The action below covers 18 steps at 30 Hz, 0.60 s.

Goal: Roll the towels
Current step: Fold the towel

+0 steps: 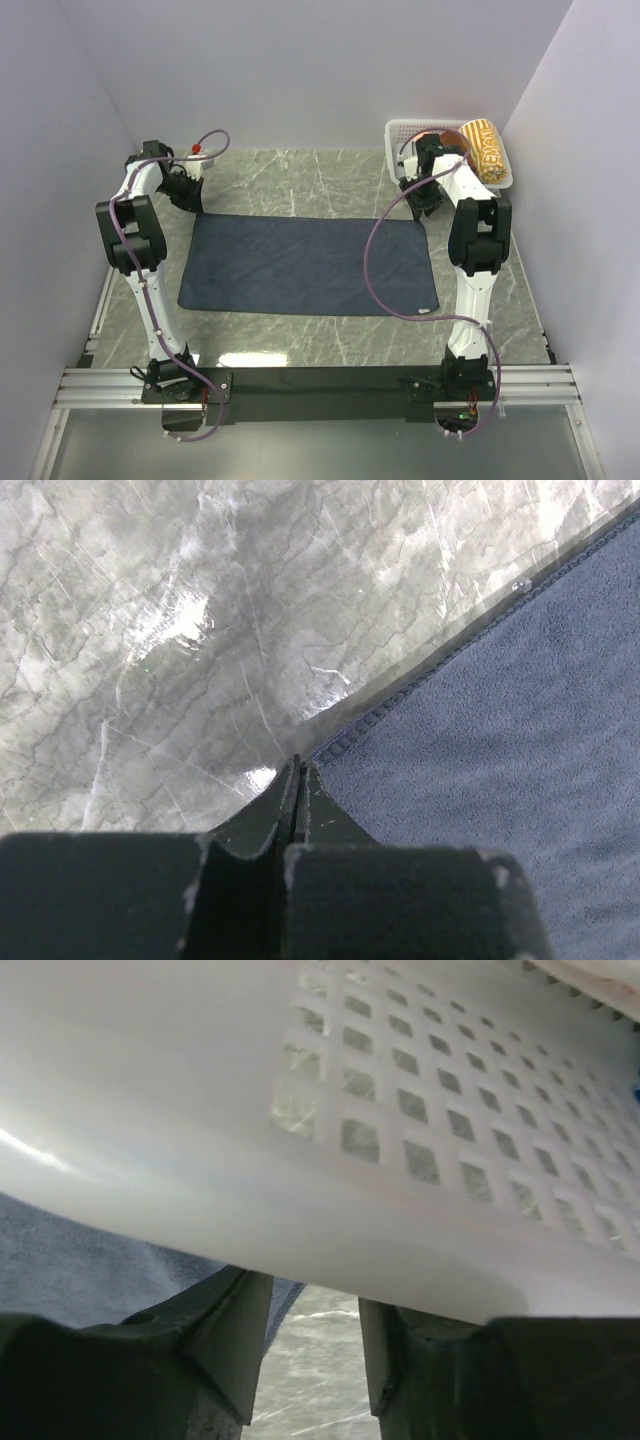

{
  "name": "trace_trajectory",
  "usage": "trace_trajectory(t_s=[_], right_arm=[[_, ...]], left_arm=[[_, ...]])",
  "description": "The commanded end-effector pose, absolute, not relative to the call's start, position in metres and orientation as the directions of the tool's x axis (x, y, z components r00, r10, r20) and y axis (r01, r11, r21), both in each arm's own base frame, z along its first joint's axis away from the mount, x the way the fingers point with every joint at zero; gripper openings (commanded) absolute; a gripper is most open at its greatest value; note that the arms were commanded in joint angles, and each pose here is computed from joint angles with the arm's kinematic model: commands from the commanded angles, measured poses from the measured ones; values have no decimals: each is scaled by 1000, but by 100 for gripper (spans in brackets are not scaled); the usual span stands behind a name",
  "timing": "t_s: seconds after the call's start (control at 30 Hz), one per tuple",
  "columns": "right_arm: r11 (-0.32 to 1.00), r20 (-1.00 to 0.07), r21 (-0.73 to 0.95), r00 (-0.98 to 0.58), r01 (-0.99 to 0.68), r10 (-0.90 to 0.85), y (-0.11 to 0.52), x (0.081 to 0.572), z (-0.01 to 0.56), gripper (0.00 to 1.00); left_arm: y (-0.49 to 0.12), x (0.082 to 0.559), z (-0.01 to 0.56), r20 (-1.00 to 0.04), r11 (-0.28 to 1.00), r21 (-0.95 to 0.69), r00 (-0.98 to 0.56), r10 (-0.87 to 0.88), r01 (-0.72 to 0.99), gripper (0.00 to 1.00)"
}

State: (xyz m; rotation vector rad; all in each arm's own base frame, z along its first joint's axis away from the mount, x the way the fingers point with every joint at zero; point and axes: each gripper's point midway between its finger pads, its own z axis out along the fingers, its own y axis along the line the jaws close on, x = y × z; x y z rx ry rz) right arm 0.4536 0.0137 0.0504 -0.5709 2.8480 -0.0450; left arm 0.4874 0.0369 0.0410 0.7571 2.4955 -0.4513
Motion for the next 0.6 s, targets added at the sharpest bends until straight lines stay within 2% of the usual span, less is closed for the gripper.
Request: trace_trajectory(t_s=[0.0,0.23,0.57], right_arm=[[924,-278,-48,-884,-379,-377,16,468,50,48],[912,-221,-1,-889,-411,-401,22,455,34,49],[918,-188,-56,-898,-393,-397,11,459,12,39]], left_arm=[[37,494,59,-578,793,-136,-697,423,594,1],[36,494,56,-574,794,-142,-703,420,591,1],[35,492,50,-559,795,-160,-717,416,586,1]])
